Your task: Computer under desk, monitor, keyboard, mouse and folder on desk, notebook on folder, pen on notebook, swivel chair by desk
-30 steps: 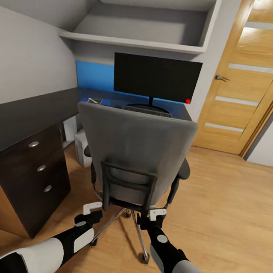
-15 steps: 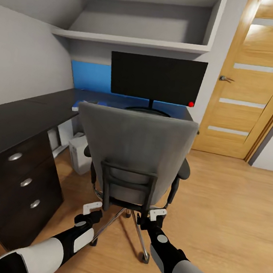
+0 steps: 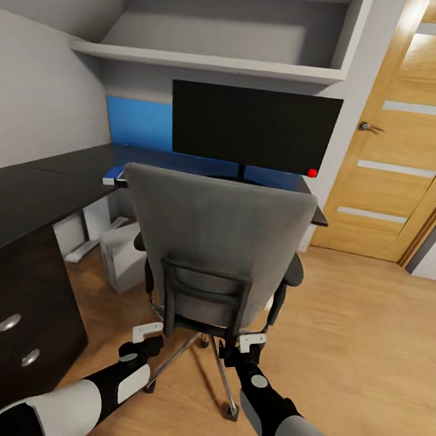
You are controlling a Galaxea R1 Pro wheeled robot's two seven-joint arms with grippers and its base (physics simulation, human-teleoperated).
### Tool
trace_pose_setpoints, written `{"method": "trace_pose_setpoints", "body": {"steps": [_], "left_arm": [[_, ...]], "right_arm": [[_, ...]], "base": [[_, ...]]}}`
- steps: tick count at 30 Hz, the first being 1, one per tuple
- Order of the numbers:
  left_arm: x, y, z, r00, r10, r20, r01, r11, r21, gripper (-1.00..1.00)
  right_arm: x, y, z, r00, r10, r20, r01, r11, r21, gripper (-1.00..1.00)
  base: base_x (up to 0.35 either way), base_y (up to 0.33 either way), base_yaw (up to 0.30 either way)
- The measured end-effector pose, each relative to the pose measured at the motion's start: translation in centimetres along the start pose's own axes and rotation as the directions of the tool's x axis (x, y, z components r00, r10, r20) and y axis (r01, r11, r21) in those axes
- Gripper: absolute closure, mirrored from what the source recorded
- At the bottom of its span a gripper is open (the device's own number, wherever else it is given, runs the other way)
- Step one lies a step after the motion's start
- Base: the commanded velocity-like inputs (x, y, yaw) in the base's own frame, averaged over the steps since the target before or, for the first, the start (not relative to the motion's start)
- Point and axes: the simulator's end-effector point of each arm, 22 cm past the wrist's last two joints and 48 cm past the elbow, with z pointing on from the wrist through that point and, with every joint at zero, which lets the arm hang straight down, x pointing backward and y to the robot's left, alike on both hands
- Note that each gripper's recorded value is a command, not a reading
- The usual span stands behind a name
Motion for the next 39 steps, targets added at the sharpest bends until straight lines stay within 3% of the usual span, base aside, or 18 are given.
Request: {"method": "trace_pose_setpoints", "body": {"steps": [30, 39], "left_arm": [[-0.01, -0.01, 0.0, 1.0, 0.002, 0.001, -0.002, 1.0, 0.0, -1.0], [-0.03, -0.11, 0.02, 1.0, 0.008, 0.001, -0.008, 1.0, 0.004, -1.0]], "right_arm": [[0.03, -0.02, -0.01, 1.0, 0.0, 0.0, 0.0, 1.0, 0.0, -1.0], [0.04, 0.04, 0.03, 1.0, -0.001, -0.002, 0.001, 1.0, -0.001, -1.0]], "base": [[0.326, 0.0, 0.0], [0.097, 0.0, 0.0]]}}
